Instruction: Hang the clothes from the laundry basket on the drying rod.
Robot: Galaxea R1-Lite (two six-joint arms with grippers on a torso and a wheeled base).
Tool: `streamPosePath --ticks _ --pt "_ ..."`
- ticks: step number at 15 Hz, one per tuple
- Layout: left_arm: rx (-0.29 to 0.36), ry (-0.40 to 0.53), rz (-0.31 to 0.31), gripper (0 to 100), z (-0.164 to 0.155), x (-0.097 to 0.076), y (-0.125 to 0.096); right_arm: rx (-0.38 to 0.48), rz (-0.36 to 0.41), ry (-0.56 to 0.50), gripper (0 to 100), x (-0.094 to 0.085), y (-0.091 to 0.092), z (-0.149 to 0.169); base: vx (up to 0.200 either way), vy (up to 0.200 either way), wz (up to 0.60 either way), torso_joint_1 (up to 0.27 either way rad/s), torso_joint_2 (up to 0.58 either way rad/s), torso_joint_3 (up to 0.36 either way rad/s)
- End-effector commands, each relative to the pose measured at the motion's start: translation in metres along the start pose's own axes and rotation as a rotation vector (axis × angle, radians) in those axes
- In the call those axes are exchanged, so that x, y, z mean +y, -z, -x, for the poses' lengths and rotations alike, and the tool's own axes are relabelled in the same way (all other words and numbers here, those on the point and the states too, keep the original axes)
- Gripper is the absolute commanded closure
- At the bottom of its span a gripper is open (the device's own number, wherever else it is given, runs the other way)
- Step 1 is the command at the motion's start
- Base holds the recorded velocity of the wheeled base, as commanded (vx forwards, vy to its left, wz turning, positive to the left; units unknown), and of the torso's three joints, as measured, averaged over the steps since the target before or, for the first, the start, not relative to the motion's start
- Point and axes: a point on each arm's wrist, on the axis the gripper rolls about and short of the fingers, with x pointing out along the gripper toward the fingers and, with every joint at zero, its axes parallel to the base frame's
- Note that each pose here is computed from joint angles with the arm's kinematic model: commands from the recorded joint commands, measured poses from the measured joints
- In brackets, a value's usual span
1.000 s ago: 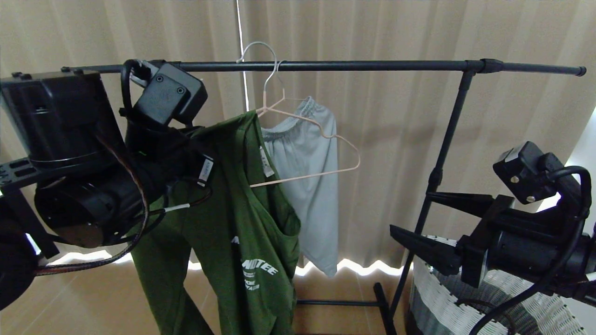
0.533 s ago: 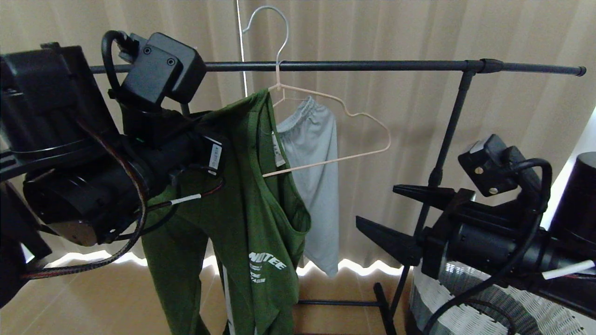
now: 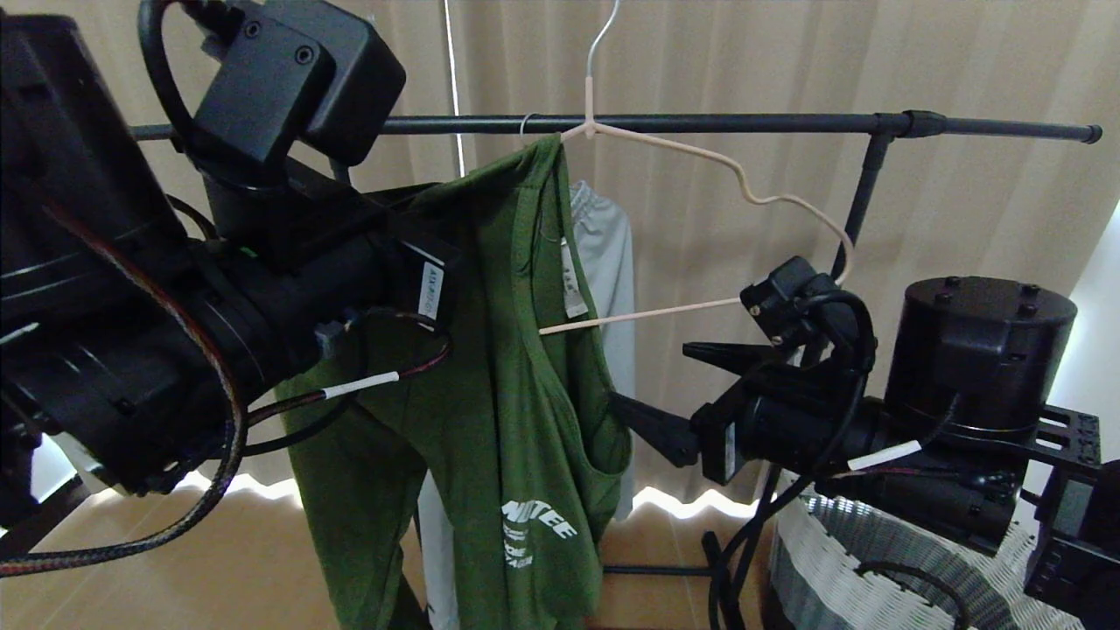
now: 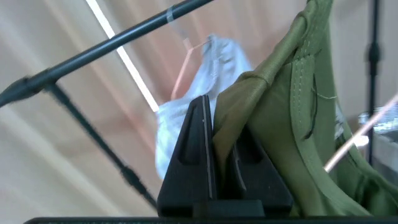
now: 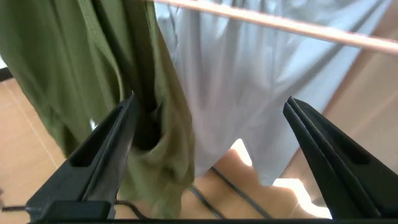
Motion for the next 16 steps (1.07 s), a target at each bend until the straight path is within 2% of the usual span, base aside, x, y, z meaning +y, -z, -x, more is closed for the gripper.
streamPosePath --ticks 1,7,10,13,16 --pt "-0.008 0.001 0.002 100 0.001 0.001 -0.002 0.034 0.000 0.013 0 -0.001 0.008 -0.012 0.000 0.000 0.00 0.000 0.00 0.000" --pt "-0.030 -0.020 0.014 100 0.002 0.005 -0.005 0.088 0.003 0.088 0 -0.005 0.022 -0.006 0.000 0.000 0.00 0.000 0.00 0.000" --pt "-0.024 -0.072 0.012 100 0.002 0.020 -0.003 0.097 -0.014 0.166 0 -0.024 0.028 0.019 0.000 0.000 0.00 0.000 0.00 0.000" --pt "-0.019 -0.072 0.011 100 0.003 0.020 -0.001 0.063 -0.012 0.247 0 -0.045 0.018 0.033 0.000 0.000 0.00 0.000 0.00 0.000" --pt "-0.015 -0.070 0.008 100 0.003 0.020 0.000 0.058 -0.002 0.272 0 -0.051 0.013 0.038 0.000 0.000 0.00 0.000 0.00 0.000"
